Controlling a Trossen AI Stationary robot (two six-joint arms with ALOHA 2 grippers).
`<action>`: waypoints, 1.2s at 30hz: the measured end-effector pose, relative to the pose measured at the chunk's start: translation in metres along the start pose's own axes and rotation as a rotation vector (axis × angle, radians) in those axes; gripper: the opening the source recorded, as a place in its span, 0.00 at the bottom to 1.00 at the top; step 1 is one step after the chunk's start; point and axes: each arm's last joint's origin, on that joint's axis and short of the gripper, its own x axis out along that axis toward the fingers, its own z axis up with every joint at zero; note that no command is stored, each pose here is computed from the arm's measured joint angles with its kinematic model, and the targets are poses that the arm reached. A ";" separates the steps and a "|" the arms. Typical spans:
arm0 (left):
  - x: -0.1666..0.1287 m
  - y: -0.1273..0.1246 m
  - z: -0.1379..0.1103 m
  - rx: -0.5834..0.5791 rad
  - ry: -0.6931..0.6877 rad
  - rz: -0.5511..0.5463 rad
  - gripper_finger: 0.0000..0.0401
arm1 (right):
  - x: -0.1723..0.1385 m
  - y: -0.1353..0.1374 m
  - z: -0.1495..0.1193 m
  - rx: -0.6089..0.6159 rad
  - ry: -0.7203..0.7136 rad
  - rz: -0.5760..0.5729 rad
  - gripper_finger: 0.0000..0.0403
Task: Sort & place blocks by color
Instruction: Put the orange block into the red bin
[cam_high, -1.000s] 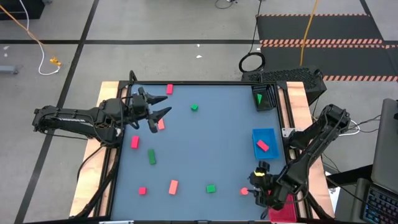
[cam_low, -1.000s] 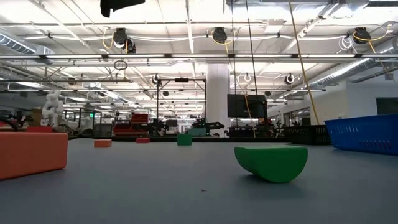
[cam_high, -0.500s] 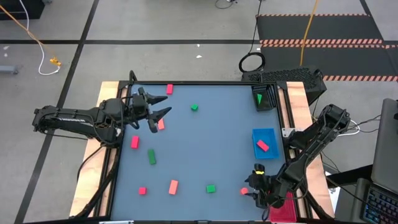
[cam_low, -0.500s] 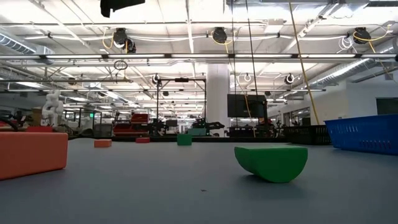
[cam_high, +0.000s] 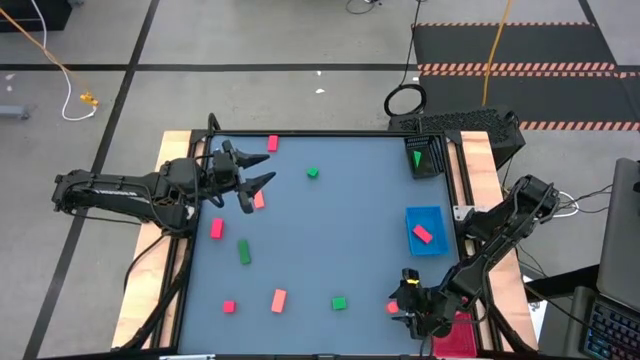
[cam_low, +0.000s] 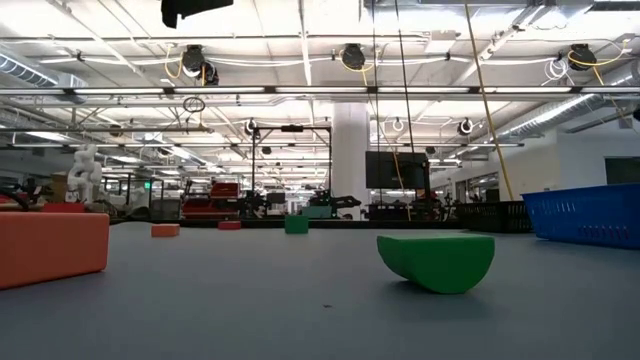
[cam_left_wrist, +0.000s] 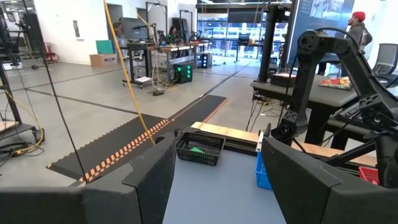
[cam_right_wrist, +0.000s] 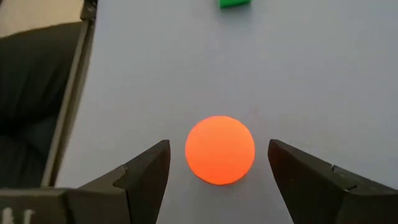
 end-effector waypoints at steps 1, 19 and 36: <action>0.000 0.000 0.000 0.000 0.000 0.000 0.60 | 0.000 0.000 0.000 -0.005 0.001 -0.002 0.64; 0.000 0.000 0.000 0.002 0.000 0.000 0.60 | 0.001 -0.004 0.005 -0.027 -0.004 -0.014 0.29; 0.000 0.000 0.000 0.001 0.000 0.001 0.60 | -0.083 -0.026 0.024 0.362 0.301 0.304 0.29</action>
